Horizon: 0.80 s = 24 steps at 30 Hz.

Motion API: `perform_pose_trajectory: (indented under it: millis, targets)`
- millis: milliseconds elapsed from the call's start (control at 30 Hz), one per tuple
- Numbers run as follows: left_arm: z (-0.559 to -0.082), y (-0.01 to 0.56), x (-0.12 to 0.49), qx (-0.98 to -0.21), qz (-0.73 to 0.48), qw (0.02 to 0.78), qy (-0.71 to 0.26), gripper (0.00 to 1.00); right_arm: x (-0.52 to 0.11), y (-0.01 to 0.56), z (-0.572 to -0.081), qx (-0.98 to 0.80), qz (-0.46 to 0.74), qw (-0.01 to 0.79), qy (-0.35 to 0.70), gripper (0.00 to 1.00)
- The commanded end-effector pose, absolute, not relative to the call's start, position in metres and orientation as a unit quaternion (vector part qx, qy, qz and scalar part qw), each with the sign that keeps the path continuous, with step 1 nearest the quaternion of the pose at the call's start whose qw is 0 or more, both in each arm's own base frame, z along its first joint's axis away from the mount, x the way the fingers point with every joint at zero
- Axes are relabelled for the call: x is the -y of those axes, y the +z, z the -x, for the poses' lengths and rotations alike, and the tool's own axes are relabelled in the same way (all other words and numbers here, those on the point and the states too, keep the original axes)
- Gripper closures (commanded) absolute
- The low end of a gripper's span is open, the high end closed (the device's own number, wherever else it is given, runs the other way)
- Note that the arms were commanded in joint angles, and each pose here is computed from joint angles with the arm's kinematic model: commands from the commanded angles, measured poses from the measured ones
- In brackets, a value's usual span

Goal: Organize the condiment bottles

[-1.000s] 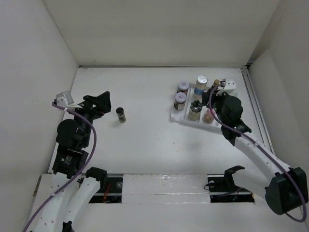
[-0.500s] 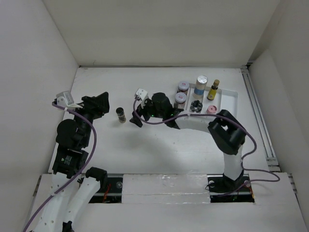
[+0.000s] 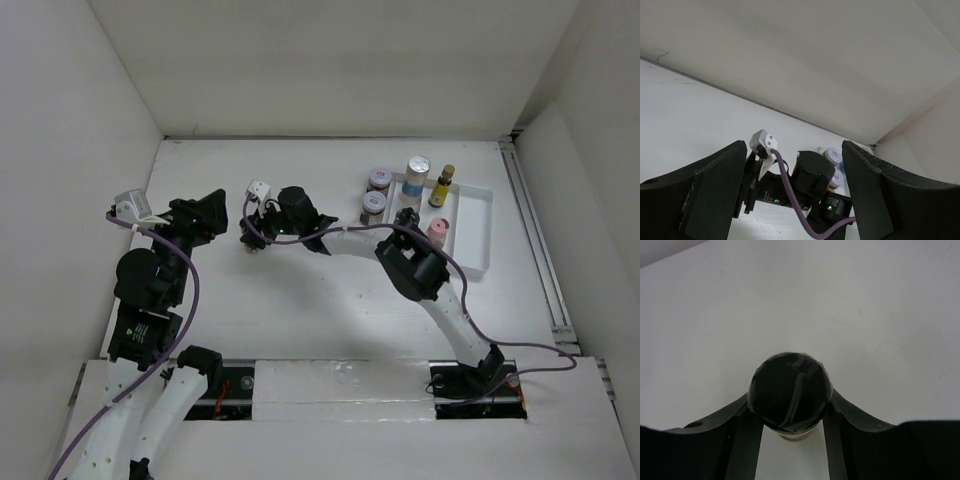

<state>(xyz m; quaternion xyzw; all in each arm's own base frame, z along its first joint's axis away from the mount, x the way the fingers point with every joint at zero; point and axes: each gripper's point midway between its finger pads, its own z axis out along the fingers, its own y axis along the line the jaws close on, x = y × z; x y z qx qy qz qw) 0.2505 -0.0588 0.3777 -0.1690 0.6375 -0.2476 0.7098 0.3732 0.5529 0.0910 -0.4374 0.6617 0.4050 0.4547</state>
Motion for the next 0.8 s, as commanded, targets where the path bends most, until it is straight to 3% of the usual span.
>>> perform_pose_trajectory:
  millis: [0,67,100,133,233,367,533,767]
  targets:
    - [-0.249,0.388,0.059,-0.622,0.162,0.723,-0.254,0.27,-0.56,0.193,-0.361,-0.582,0.412,0.516,0.474,0.68]
    - [-0.251,0.386,0.06,-0.625,0.162,0.72,-0.253,0.27,-0.54,0.245,-0.358,-0.536,0.391,0.557,0.5,0.68]
    - [-0.251,0.386,0.062,-0.626,0.158,0.719,-0.256,0.27,-0.525,0.244,-0.355,-0.539,0.388,0.559,0.496,0.7]
    - [-0.251,0.386,0.062,-0.626,0.158,0.719,-0.256,0.27,-0.504,0.306,-0.343,-0.493,0.38,0.597,0.507,0.7]
    - [-0.256,0.381,0.066,-0.635,0.154,0.712,-0.257,0.22,-0.432,0.373,-0.33,-0.456,0.35,0.658,0.486,0.7]
    - [-0.257,0.38,0.073,-0.639,0.135,0.709,-0.265,0.17,-0.32,0.41,-0.341,-0.482,0.277,0.74,0.379,0.7]
    - [-0.26,0.376,0.08,-0.648,0.124,0.7,-0.272,0.12,-0.128,0.382,-0.392,-0.601,0.036,0.789,0.123,0.72]
    - [-0.267,0.366,0.092,-0.665,0.101,0.684,-0.282,0.01,0.021,0.305,-0.413,-0.663,-0.113,0.74,-0.015,0.71]
